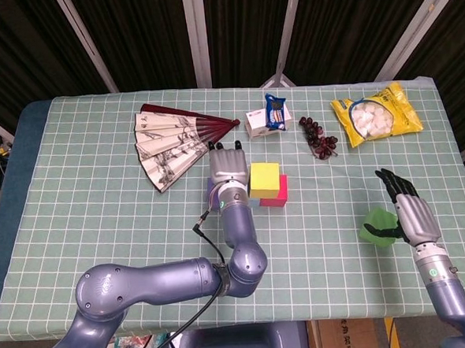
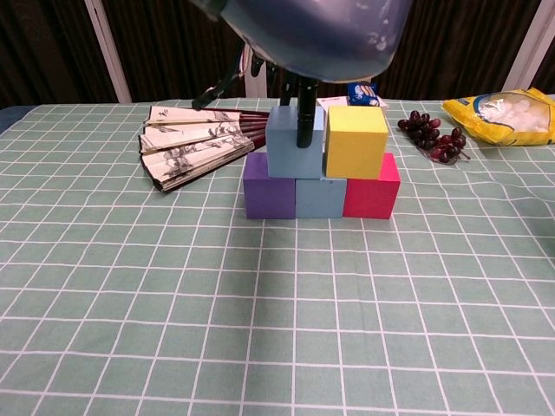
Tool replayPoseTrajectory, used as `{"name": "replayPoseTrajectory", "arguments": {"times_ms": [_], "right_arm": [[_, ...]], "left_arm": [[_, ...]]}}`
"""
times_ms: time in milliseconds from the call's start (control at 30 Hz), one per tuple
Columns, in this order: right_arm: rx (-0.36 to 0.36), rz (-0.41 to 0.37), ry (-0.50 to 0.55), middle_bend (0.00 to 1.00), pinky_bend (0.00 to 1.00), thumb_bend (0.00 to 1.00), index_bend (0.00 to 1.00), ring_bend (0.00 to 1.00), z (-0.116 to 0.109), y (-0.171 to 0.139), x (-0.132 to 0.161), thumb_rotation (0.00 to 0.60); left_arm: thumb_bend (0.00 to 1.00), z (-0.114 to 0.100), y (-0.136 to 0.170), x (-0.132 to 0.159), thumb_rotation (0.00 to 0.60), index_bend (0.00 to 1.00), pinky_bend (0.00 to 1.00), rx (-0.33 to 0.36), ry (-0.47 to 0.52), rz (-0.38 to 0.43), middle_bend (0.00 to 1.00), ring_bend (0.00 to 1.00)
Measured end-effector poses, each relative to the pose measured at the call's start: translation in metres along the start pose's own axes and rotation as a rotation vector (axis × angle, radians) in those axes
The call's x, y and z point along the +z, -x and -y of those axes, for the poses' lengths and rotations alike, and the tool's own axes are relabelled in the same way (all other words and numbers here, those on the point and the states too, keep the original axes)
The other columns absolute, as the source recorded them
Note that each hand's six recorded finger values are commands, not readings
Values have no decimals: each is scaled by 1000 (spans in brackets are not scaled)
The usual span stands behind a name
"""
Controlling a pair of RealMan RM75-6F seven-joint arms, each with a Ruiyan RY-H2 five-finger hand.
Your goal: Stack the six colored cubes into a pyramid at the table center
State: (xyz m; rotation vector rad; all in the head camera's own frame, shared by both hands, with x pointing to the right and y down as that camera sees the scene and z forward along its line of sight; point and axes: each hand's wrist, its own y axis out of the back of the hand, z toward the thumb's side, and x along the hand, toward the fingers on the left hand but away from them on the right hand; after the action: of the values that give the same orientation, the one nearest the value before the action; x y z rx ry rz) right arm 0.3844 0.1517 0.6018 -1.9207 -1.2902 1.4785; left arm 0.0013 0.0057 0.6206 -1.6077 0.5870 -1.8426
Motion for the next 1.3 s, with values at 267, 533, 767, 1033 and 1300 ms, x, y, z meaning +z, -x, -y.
{"name": "replayPoseTrajectory", "arguments": {"times_ms": [267, 533, 767, 1033, 1300], "right_arm": [[2, 2, 0, 7, 0, 206, 0, 0, 1, 0, -1, 600], [3, 4, -1, 7, 0, 206, 0, 0, 1, 1, -2, 600], [4, 2, -2, 7, 0, 205, 0, 0, 1, 1, -1, 600], [4, 2, 0, 7, 0, 205, 0, 0, 1, 1, -1, 600], [4, 4, 1, 7, 0, 205, 0, 0, 1, 0, -1, 600]], "left_arm": [[353, -2, -2, 5, 600, 0, 17, 15, -15, 4, 466, 103], [354, -1, -2, 9, 600, 0, 17, 11, -17, 9, 467, 103], [354, 0, -1, 13, 600, 0, 17, 7, -12, 14, 472, 103], [354, -4, 2, 15, 600, 0, 17, 8, 1, 16, 479, 113], [354, -3, 3, 15, 600, 0, 17, -1, -2, 13, 479, 113]]}}
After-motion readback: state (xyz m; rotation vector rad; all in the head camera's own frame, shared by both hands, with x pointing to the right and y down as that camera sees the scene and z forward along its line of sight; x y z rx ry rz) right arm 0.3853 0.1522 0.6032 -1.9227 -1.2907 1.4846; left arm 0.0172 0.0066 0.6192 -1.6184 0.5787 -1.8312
